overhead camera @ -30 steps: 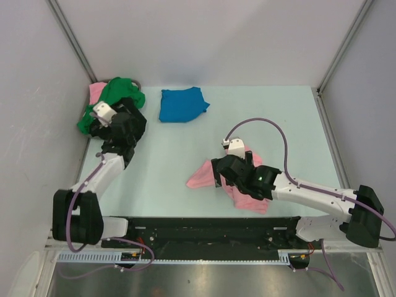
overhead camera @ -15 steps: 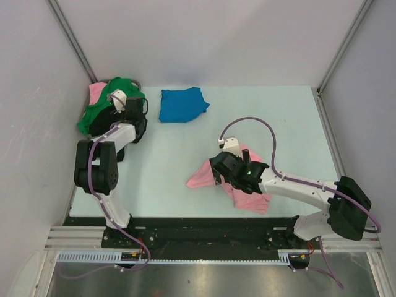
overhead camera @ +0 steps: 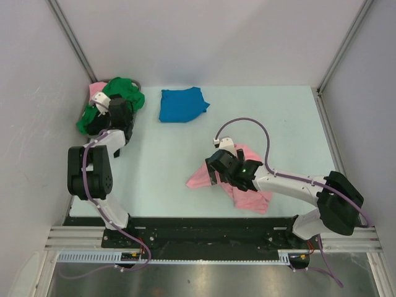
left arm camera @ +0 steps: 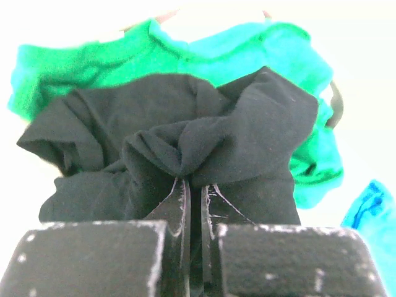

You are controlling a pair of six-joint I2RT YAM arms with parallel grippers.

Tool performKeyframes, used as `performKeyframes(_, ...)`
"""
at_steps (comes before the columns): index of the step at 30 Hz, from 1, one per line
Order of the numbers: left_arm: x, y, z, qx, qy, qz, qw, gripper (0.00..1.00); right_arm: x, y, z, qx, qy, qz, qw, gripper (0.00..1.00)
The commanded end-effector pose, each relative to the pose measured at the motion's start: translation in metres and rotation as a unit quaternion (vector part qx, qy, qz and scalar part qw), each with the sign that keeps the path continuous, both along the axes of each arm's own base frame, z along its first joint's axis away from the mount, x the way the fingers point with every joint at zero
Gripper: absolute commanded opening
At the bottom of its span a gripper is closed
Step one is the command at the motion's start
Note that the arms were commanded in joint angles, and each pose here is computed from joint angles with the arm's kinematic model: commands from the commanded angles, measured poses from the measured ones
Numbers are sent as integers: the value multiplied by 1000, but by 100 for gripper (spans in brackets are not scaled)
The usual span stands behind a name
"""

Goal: Fold and stack the t-shirts
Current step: Flatten the tshirt out

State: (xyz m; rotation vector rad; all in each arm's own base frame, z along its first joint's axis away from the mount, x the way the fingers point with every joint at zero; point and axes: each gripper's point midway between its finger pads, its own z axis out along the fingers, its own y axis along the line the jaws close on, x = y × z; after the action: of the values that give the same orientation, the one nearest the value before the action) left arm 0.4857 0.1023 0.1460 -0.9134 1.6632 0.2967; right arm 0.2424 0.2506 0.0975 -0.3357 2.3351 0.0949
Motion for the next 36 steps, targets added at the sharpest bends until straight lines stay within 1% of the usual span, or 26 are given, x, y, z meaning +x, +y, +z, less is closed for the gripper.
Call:
performKeyframes(1, 19, 35, 76, 28, -143, 42, 988, 0, 10, 17, 7, 18, -8, 19, 1000, 100)
performKeyframes(2, 23, 44, 85, 23, -163, 49, 985, 0, 11, 19, 6, 21, -5, 23, 1000, 100)
performKeyframes(5, 38, 56, 89, 14, -192, 56, 980, 0, 17, 21, 2, 26, 7, 25, 999, 100)
performKeyframes(6, 43, 58, 83, 21, -189, 57, 980, 0, 19, 23, -2, 23, 13, 28, 999, 100)
performKeyframes(8, 50, 65, 94, 42, -205, 71, 975, 1, 26, 28, 1, 28, 11, 30, 999, 100)
performKeyframes(9, 57, 69, 81, 46, -191, 75, 978, 0, 27, 30, 0, 26, 12, 31, 999, 100)
performKeyframes(10, 65, 76, 95, 51, -204, 81, 974, 0, 29, 31, -5, 20, 17, 35, 999, 100)
performKeyframes(11, 71, 80, 89, 54, -186, 80, 978, 0, 30, 33, -7, 19, 19, 37, 999, 100)
performKeyframes(12, 80, 84, 70, 53, -161, 81, 982, 2, 33, 36, -5, 22, 18, 37, 999, 100)
performKeyframes(13, 92, 92, 88, 55, -171, 85, 980, 8, 34, 37, -12, 16, 24, 38, 999, 100)
performKeyframes(14, 98, 94, 77, 56, -140, 77, 986, 31, 36, 38, -14, 18, 26, 38, 999, 100)
performKeyframes(15, 102, 96, 64, 58, -121, 79, 988, 44, 37, 40, -15, 18, 28, 39, 999, 100)
performKeyframes(16, 103, 98, 66, 60, -123, 83, 987, 53, 39, 42, -19, 18, 31, 39, 999, 100)
performKeyframes(18, 97, 100, 65, 64, -128, 92, 985, 89, 40, 44, -20, 21, 33, 39, 998, 100)
performKeyframes(19, 94, 101, 61, 64, -125, 95, 986, 99, 39, 47, -20, 26, 35, 42, 998, 100)
performKeyframes(22, 85, 101, 59, 55, -138, 90, 985, 100, 36, 50, -19, 27, 36, 45, 998, 100)
performKeyframes(24, 78, 96, 72, 43, -164, 77, 983, 100, 32, 50, -19, 22, 36, 48, 998, 100)
performKeyframes(26, 68, 89, 63, 22, -178, 71, 981, 100, 30, 50, -17, 21, 36, 47, 998, 100)
performKeyframes(27, 64, 82, 77, 14, -198, 55, 979, 100, 26, 53, -13, 24, 32, 51, 998, 100)
performKeyframes(29, 50, 73, 69, -8, -215, 45, 976, 100, 24, 53, -10, 20, 26, 52, 998, 100)
performKeyframes(30, 42, 67, 82, -13, -232, 40, 972, 100, 19, 57, -6, 24, 23, 57, 998, 100)
performKeyframes(31, 31, 59, 67, -31, -234, 38, 971, 100, 17, 58, -6, 21, 21, 60, 998, 100)
performKeyframes(32, 23, 55, 77, -35, -251, 33, 967, 100, 15, 58, -5, 20, 19, 60, 998, 100)
performKeyframes(33, 15, 49, 66, -45, -244, 26, 968, 100, 9, 63, -2, 22, 17, 67, 997, 100)
performKeyframes(35, 6, 42, 75, -57, -265, 17, 962, 100, 5, 63, -1, 19, 12, 67, 997, 100)
performKeyframes(36, -1, 38, 68, -60, -262, 12, 963, 100, 1, 64, 0, 19, 12, 71, 997, 99)
